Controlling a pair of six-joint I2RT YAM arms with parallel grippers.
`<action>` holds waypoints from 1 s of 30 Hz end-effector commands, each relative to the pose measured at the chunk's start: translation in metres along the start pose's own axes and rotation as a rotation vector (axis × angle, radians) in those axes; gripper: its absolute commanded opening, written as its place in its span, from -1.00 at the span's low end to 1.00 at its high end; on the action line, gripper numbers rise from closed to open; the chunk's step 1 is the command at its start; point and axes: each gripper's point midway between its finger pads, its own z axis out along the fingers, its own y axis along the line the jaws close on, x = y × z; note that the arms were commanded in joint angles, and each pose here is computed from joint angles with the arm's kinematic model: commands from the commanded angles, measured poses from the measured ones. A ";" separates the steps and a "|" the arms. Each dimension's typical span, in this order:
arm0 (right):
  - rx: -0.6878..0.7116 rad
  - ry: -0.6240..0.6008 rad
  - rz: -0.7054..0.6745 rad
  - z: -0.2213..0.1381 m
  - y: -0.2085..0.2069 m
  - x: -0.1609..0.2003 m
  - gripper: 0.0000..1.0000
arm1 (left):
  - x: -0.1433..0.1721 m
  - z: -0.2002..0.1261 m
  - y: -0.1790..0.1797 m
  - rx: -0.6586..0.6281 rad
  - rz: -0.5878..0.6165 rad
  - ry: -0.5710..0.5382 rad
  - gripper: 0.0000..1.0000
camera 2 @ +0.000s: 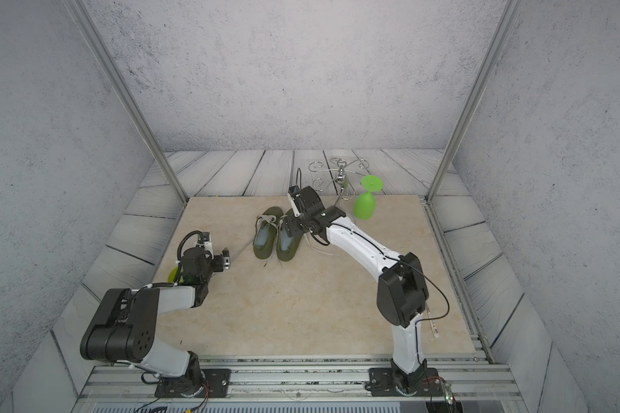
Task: Insert the insole into the shoe
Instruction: Reset both arms
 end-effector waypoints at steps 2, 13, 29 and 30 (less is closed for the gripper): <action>-0.023 0.138 -0.004 0.051 0.007 0.020 -0.04 | -0.001 0.000 0.005 -0.014 -0.012 -0.012 0.91; 0.073 0.059 -0.103 0.120 -0.005 0.004 -0.76 | -0.001 0.000 0.004 -0.013 -0.012 -0.013 0.91; 0.111 0.039 -0.138 0.158 -0.023 0.005 -0.94 | -0.001 0.000 0.004 -0.013 -0.011 -0.012 0.91; 0.112 0.049 -0.133 0.161 -0.026 0.008 -0.94 | -0.001 0.000 0.005 -0.013 -0.011 -0.013 0.91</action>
